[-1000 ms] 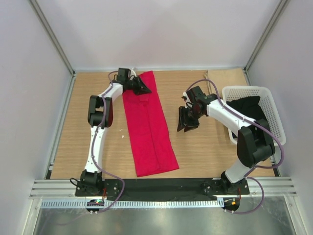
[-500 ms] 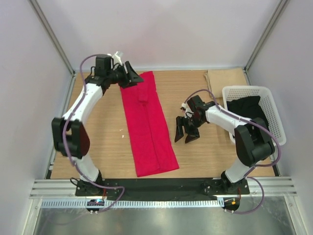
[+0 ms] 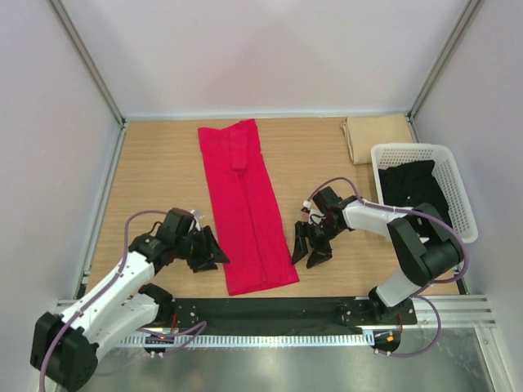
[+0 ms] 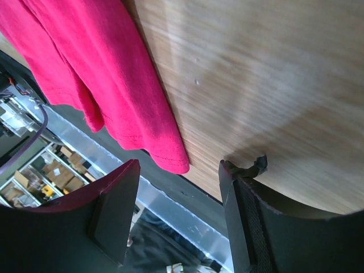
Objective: Fold and stack the t-shirts
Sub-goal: Fold the tshirt
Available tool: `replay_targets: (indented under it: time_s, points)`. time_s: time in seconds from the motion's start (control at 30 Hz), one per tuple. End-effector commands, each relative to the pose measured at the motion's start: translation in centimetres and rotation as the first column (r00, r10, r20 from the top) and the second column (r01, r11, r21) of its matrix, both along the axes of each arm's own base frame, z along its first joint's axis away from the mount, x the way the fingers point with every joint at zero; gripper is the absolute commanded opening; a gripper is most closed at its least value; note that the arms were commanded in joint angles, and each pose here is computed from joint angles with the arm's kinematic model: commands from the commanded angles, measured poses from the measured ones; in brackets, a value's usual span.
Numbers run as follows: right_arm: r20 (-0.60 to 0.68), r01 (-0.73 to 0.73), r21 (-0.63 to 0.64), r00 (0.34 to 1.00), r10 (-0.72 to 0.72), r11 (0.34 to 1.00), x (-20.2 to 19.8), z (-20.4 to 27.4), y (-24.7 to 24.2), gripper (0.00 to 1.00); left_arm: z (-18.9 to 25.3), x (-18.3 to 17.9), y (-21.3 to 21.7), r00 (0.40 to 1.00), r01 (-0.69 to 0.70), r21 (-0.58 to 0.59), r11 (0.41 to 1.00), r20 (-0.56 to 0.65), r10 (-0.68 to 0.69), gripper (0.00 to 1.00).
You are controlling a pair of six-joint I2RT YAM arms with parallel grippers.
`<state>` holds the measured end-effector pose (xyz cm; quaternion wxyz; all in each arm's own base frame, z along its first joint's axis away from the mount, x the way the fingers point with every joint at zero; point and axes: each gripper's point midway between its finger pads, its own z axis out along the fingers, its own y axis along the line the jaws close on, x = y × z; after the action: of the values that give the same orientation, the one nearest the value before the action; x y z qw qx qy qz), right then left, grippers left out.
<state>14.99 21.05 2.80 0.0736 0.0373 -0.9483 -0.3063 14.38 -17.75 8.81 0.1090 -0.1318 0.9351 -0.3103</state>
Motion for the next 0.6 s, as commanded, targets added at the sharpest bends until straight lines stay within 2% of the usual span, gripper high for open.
replay_targets:
  time_s: [0.0,0.23,0.33,0.43,0.57]
  points:
    - [0.034,0.038,0.06,0.999,-0.041,0.997,0.3,0.8,1.1,0.64,-1.5,-1.9,1.3,0.988,-0.132,0.016,0.991,-0.082,0.133,0.51]
    - [0.024,0.033,0.042,0.999,-0.034,0.999,-1.1,0.0,1.5,0.64,-4.4,-4.3,1.3,0.968,-0.168,0.004,0.986,-0.186,0.166,0.52]
    - [0.027,0.02,0.019,0.999,-0.021,1.0,-1.5,-0.3,1.4,0.64,-5.2,-4.7,1.4,0.963,-0.166,0.034,0.985,-0.211,0.17,0.52]
    - [0.032,0.026,0.009,0.999,-0.026,1.0,-1.5,-0.4,1.3,0.64,-5.7,-4.6,0.9,0.957,-0.178,0.028,0.984,-0.226,0.18,0.47]
    - [0.038,0.024,-0.003,0.999,-0.024,1.0,-1.6,-0.4,1.2,0.64,-6.6,-4.9,0.6,0.947,-0.159,0.061,0.985,-0.274,0.17,0.46]
